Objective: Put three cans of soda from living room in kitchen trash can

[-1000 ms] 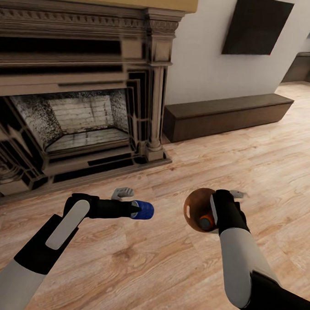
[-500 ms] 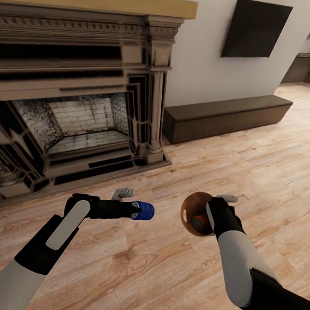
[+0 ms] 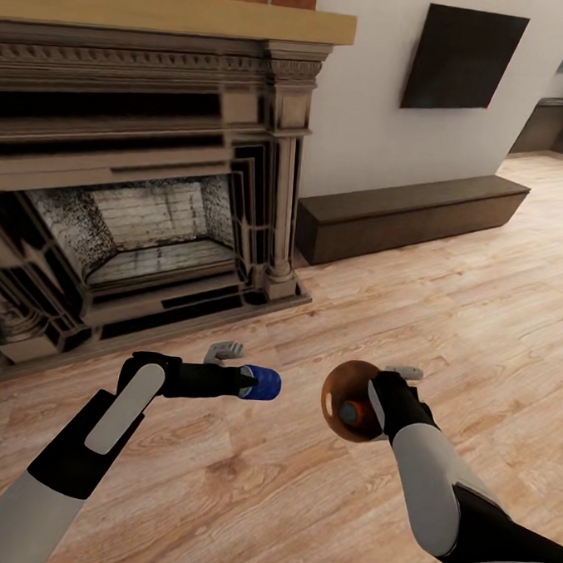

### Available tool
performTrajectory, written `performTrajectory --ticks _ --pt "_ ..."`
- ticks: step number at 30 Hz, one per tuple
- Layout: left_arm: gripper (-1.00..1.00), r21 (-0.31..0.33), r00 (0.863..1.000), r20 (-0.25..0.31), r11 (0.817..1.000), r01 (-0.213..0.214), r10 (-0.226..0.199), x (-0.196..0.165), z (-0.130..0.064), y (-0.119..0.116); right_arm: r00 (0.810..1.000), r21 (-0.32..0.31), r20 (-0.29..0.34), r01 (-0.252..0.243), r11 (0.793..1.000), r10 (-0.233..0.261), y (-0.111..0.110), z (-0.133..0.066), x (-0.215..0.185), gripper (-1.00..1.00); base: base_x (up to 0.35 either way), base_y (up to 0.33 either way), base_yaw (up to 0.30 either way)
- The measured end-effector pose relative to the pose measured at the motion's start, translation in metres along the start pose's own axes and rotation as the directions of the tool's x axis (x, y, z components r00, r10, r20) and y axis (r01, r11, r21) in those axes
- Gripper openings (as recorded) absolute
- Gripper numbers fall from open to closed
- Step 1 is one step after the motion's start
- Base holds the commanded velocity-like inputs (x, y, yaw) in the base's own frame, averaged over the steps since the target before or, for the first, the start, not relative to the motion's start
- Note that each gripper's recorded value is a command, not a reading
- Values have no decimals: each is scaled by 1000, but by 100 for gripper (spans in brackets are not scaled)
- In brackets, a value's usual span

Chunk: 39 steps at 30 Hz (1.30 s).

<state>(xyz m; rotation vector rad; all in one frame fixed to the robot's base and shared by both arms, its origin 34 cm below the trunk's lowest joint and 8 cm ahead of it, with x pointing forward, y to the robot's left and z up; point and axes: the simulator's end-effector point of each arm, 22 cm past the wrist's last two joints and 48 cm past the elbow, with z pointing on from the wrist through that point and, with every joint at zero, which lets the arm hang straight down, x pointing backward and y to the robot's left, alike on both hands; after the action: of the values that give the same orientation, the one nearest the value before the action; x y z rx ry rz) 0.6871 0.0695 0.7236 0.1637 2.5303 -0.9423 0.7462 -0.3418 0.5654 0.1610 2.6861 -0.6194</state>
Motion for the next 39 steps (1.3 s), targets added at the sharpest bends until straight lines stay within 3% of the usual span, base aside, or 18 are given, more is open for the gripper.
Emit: performTrajectory --ticks 3,11,30,39 --pt "-100 -4 1000 0 1000 -1 1 -3 -4 -2 999 -27 -24 -30 999 29 5 -1 8 -100 0 0 0" --pt "-100 -4 1000 -1 1000 1 -1 -10 -12 -12 999 -35 -38 -25 999 23 6 -11 9 -100 0 0 0" --pt "-100 -7 1000 -2 1000 2 -2 -14 -16 -16 999 -47 -50 -4 999 2 12 -19 12 -100 0 0 0" --pt "-100 -12 1000 -6 1000 7 -7 -13 -15 -14 996 -68 -81 37 997 -42 28 -19 30 -100 0 0 0"
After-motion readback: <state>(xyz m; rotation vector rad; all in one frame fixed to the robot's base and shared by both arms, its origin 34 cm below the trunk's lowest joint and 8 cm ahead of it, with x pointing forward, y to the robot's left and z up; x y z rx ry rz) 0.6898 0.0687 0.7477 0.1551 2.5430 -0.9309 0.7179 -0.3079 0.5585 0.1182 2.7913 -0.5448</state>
